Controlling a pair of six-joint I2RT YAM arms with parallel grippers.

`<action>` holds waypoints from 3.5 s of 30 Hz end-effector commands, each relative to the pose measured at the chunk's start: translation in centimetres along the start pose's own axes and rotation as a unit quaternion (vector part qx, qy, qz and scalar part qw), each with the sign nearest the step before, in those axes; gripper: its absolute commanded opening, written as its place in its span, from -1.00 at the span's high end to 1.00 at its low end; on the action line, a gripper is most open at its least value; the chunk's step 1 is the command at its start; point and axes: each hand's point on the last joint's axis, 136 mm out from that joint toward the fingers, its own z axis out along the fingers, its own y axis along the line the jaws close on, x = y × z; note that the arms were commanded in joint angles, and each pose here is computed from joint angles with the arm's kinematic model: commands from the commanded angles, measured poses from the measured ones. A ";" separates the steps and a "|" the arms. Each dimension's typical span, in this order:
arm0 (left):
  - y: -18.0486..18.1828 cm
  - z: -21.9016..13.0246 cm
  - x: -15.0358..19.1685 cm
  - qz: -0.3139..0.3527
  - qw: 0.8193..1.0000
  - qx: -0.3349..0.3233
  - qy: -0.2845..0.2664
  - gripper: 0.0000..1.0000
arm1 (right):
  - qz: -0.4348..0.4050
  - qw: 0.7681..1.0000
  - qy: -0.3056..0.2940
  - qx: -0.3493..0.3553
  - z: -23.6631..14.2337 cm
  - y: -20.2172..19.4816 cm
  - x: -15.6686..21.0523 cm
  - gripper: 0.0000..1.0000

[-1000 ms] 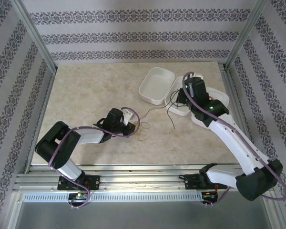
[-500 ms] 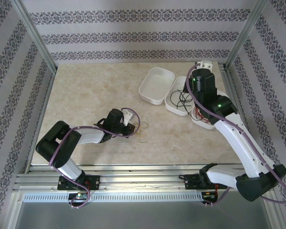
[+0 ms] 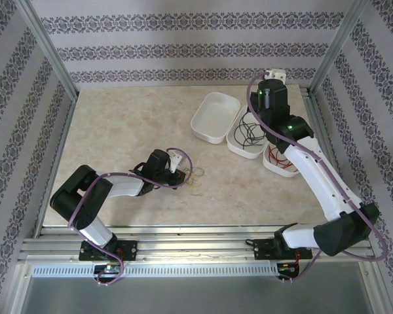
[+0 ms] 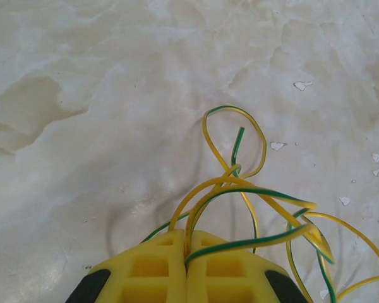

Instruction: Untangle the cables

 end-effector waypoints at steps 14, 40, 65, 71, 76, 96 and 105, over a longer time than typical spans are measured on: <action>0.2 0.1 -1.0 -0.009 1.000 0.004 -0.013 0.99 | 0.081 0.996 0.039 -0.002 6.6 -0.4 3.1 1.00; 0.3 0.3 -0.9 -0.012 1.000 0.003 -0.008 1.00 | 0.097 0.982 0.153 0.051 13.7 -5.0 13.3 1.00; 0.1 0.5 -1.1 -0.011 1.000 0.010 -0.012 0.99 | 0.090 0.933 0.339 0.082 14.3 -6.9 24.6 1.00; 0.1 0.5 -1.1 -0.014 1.000 0.011 -0.015 0.98 | 0.090 0.933 0.341 0.072 13.4 -6.8 24.7 0.72; 0.1 0.4 -1.2 -0.014 1.000 0.011 -0.017 0.97 | 0.083 0.941 0.320 0.070 12.1 -7.1 22.7 0.48; 0.0 0.0 -1.6 -0.015 1.000 0.007 -0.022 1.00 | 0.084 0.970 0.226 0.032 6.9 -7.1 15.7 0.10; -0.6 -0.7 -2.9 -0.021 0.999 0.015 -0.043 1.00 | 0.099 0.974 0.184 -0.090 3.4 -3.4 13.7 0.04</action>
